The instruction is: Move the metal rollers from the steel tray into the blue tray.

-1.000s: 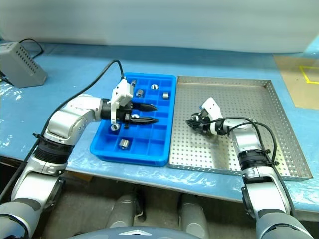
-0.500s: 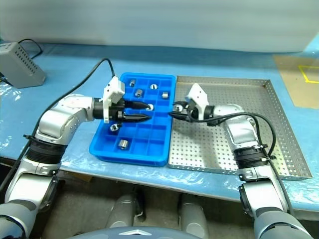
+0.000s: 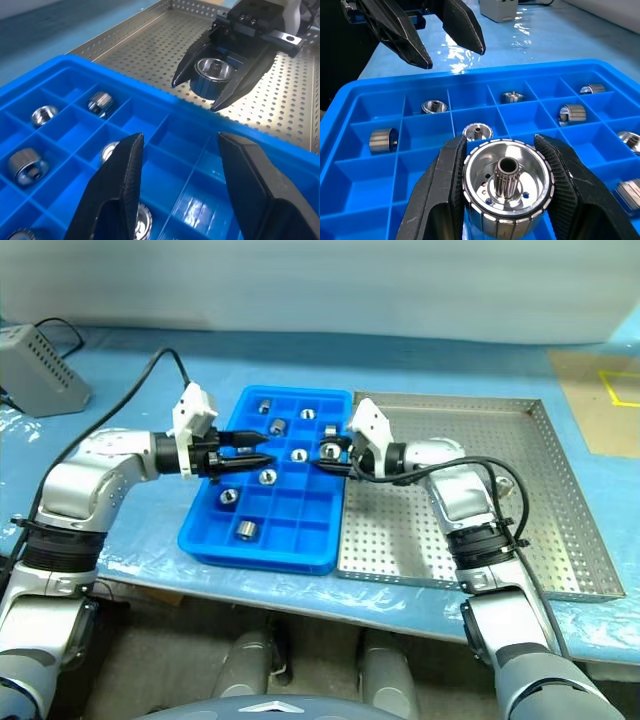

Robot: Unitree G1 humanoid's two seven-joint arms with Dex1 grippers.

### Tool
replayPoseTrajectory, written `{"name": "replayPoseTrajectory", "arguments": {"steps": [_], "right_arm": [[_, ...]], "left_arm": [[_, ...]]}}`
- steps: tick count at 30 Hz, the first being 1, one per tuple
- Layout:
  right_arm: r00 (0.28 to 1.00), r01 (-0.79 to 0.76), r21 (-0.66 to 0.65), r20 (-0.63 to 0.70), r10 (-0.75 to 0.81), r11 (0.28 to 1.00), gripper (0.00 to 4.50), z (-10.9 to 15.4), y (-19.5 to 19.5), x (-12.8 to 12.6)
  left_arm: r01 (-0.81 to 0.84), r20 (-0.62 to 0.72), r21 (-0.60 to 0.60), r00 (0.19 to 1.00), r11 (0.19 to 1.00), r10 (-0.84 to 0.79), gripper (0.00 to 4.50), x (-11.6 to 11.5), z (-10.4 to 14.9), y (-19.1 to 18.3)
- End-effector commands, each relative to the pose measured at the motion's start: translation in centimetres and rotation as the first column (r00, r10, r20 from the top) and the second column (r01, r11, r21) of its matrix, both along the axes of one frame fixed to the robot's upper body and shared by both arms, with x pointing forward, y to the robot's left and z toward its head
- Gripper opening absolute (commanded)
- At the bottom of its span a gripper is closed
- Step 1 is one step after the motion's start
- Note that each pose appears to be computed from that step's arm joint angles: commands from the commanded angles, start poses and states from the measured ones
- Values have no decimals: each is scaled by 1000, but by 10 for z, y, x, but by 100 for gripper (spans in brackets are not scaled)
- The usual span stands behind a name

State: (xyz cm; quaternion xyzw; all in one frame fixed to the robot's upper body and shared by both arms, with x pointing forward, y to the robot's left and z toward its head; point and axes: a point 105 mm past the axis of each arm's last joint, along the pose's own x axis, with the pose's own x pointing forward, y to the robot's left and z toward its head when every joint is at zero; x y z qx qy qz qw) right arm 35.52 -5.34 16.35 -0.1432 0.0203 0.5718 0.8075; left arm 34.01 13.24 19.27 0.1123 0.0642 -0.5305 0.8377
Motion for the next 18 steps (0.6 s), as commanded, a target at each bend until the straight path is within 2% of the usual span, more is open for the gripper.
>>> {"name": "replayPoseTrajectory", "arguments": {"steps": [1, 6, 18], "right_arm": [[999, -17, 16, 49, 16, 1000, 166, 8, 13, 4], [999, 30, -40, 37, -29, 999, 166, -15, 14, 21], [997, -7, -65, 82, 13, 998, 166, -14, 15, 21]], "left_arm": [[-40, 51, -11, 998, 999, 40, 247, 2, 14, 12], [-73, 69, -16, 995, 997, 74, 247, 6, 19, 16], [-93, 69, -13, 993, 996, 94, 247, 4, 18, 23]]}}
